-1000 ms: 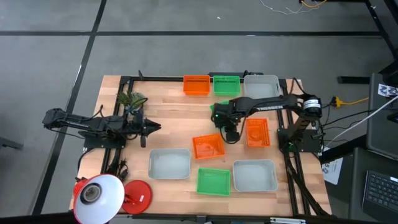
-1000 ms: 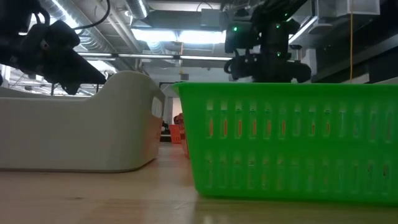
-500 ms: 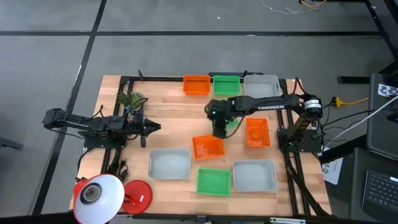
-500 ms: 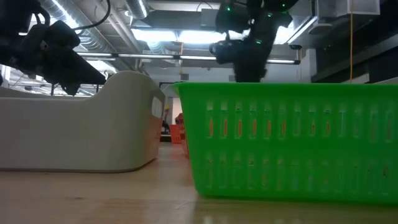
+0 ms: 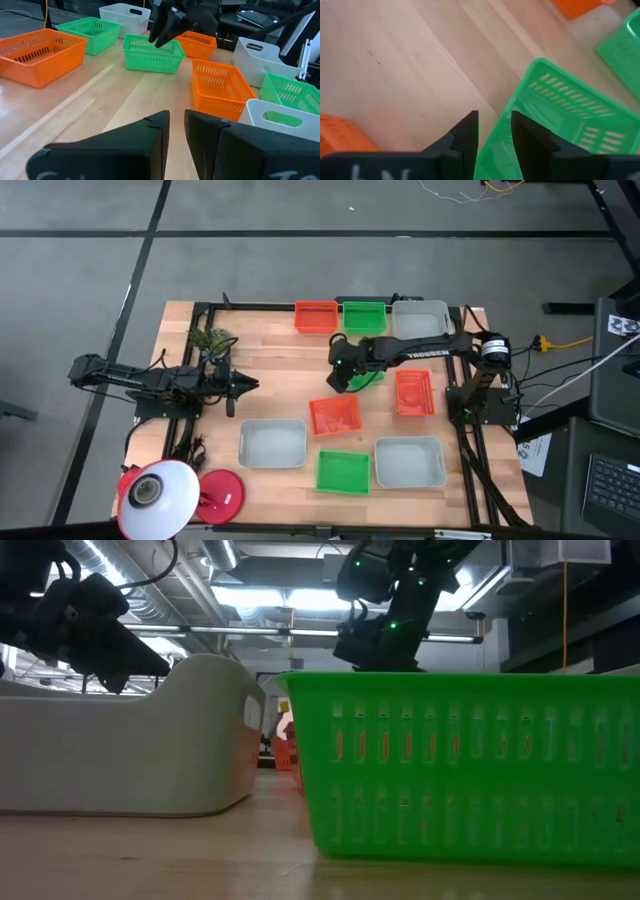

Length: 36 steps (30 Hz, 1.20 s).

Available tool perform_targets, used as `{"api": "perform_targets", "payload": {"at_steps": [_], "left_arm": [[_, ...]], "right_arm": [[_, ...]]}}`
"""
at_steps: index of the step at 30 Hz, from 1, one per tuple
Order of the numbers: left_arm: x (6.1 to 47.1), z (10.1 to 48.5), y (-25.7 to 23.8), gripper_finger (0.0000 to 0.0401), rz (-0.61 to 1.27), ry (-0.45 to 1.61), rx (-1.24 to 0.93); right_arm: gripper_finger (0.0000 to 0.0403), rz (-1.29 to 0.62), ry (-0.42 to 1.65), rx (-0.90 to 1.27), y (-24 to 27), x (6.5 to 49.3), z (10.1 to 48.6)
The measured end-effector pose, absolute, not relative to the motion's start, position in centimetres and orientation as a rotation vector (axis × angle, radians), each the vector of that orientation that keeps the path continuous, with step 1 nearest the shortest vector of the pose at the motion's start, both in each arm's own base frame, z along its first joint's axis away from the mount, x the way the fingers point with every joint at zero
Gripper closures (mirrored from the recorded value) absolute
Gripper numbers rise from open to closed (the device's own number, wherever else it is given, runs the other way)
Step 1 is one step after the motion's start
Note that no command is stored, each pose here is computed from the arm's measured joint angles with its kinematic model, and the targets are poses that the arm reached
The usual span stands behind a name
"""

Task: Stack baskets by color
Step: Stack the middle green bin on the top green bin

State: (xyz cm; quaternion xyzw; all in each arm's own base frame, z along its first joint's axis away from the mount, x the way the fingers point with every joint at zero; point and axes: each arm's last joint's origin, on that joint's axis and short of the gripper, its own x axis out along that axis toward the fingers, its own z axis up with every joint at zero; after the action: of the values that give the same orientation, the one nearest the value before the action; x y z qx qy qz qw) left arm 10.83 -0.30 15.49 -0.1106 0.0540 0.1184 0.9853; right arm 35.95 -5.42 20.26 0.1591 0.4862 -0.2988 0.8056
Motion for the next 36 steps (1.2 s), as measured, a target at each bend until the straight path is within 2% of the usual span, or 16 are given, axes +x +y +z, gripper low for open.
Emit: {"api": "perform_targets", "payload": {"at_steps": [17, 20, 24, 26, 30, 36], "left_arm": [[10.8, 15.5, -0.3, 0.035, 0.238, 0.109, -0.225], [10.8, 15.5, -0.3, 0.035, 0.238, 0.109, -0.224], [10.8, 15.5, -0.3, 0.035, 0.238, 0.109, -0.225], [10.8, 15.5, -0.3, 0.035, 0.238, 0.109, -0.225], [10.8, 15.5, -0.3, 0.035, 0.238, 0.109, -0.225], [10.8, 15.5, -0.3, 0.035, 0.237, 0.113, -0.192]], "right_arm": [[0.0289, -0.658, 1.186, 0.311, -5.6, 36.9, 15.5], [0.0313, -0.606, 1.205, 0.319, -5.4, 36.9, 15.4], [0.0386, -0.542, 1.226, 0.267, -4.9, 37.0, 15.4], [0.0394, -0.503, 1.237, 0.223, -4.4, 37.1, 15.5], [0.0399, -0.377, 1.245, 0.086, -3.5, 37.9, 17.2], [0.0401, -0.22, 1.265, -0.237, -3.1, 38.3, 23.8]]}}
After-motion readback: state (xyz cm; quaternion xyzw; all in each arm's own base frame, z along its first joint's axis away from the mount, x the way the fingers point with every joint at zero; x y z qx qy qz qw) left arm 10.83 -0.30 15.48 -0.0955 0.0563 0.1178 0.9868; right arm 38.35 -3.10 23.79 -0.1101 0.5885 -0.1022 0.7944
